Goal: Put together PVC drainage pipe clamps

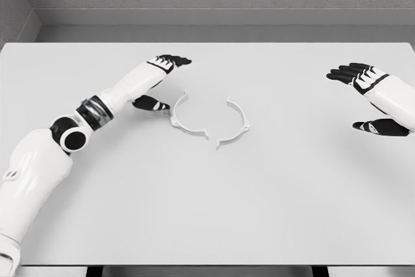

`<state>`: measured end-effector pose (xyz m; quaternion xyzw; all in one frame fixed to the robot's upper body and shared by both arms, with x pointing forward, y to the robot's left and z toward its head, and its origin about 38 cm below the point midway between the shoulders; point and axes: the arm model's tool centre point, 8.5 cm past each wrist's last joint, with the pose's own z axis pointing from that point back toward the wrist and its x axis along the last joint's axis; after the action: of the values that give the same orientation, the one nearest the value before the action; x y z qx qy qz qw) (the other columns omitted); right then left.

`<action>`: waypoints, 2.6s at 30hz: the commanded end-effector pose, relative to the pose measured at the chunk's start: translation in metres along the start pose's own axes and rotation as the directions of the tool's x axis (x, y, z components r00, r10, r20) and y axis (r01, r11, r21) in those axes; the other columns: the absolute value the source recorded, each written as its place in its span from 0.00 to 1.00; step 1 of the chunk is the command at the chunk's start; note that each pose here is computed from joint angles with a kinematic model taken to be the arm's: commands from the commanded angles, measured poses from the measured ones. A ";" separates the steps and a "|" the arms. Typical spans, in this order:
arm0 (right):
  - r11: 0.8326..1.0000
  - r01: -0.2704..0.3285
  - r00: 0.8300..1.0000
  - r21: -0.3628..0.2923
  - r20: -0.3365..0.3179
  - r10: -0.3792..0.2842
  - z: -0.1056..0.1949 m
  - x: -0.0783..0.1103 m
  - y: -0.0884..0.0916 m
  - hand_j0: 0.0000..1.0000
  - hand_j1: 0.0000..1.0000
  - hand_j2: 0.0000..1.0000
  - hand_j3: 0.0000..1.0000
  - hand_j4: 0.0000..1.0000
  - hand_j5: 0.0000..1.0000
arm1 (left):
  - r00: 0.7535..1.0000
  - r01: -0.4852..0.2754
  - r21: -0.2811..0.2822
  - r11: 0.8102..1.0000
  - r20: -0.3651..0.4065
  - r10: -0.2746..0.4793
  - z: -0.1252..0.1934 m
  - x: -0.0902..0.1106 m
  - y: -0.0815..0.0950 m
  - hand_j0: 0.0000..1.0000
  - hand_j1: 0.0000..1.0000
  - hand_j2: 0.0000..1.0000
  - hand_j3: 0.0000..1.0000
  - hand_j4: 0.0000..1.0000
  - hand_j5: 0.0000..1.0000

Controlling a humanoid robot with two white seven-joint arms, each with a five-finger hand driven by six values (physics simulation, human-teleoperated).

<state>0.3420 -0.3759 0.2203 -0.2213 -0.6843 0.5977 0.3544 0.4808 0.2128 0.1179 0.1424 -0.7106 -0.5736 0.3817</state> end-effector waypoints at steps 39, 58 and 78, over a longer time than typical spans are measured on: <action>1.000 0.013 1.000 -0.001 -0.013 -0.013 0.002 -0.004 0.002 1.00 1.00 1.00 1.00 1.00 1.00 | 0.998 -0.068 -0.012 0.998 0.017 0.068 -0.028 0.014 -0.023 1.00 1.00 1.00 1.00 1.00 1.00; 1.000 0.013 1.000 -0.001 -0.013 -0.013 0.002 -0.004 0.002 1.00 1.00 1.00 1.00 1.00 1.00 | 1.000 -0.006 -0.017 1.000 0.019 0.006 -0.007 0.005 -0.004 1.00 1.00 1.00 1.00 1.00 1.00; 1.000 0.022 0.999 0.004 -0.029 -0.022 0.004 -0.009 0.005 1.00 1.00 1.00 1.00 1.00 1.00 | 0.999 -0.001 -0.040 0.999 0.042 0.003 0.000 0.014 -0.017 1.00 1.00 1.00 1.00 1.00 1.00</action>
<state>0.3443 -0.3841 0.2130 -0.2226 -0.6783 0.5945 0.3700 0.4669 0.1988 0.1067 0.1228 -0.7052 -0.5926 0.3694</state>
